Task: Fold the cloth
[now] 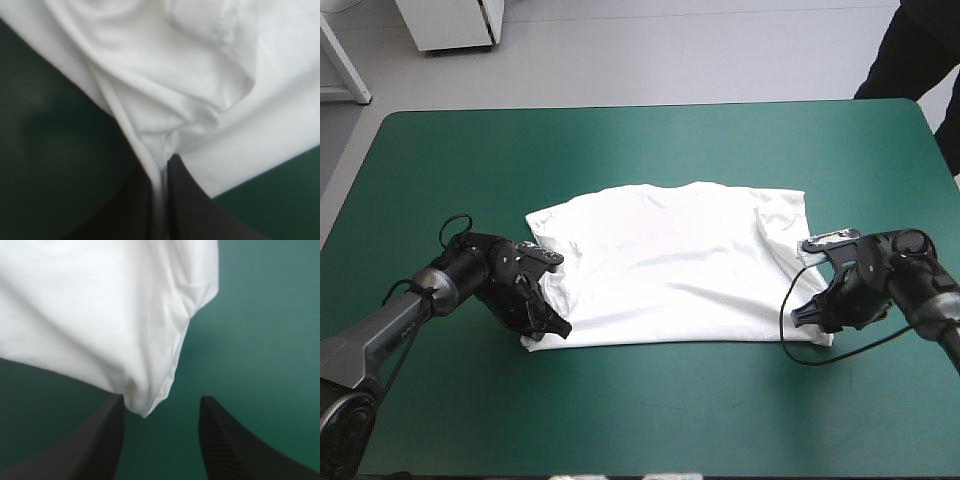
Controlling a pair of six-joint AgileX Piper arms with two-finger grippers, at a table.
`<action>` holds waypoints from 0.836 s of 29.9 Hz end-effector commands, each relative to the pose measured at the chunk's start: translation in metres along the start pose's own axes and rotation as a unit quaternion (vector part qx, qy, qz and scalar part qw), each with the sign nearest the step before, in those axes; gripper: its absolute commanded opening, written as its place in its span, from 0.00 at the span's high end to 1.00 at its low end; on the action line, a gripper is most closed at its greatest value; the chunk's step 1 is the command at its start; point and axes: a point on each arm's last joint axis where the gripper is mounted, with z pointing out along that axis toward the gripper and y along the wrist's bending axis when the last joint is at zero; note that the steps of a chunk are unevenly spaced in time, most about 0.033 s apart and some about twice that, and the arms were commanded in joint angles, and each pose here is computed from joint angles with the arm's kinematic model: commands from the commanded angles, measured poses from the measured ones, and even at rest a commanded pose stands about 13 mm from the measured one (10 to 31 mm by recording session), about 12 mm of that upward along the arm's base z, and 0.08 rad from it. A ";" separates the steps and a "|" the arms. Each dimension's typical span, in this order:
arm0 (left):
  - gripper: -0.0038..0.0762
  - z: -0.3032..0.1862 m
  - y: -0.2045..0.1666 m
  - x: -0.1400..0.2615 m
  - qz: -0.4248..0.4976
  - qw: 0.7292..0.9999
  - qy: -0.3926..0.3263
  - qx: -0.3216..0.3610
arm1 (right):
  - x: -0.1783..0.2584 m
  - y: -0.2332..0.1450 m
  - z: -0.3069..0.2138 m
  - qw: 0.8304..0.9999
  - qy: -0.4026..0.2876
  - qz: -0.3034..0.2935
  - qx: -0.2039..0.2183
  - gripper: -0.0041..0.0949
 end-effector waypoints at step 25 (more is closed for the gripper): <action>0.96 -0.028 -0.002 -0.002 0.013 1.000 -0.021 -0.011 | -0.016 0.004 0.041 0.995 0.083 -0.007 -0.051 0.98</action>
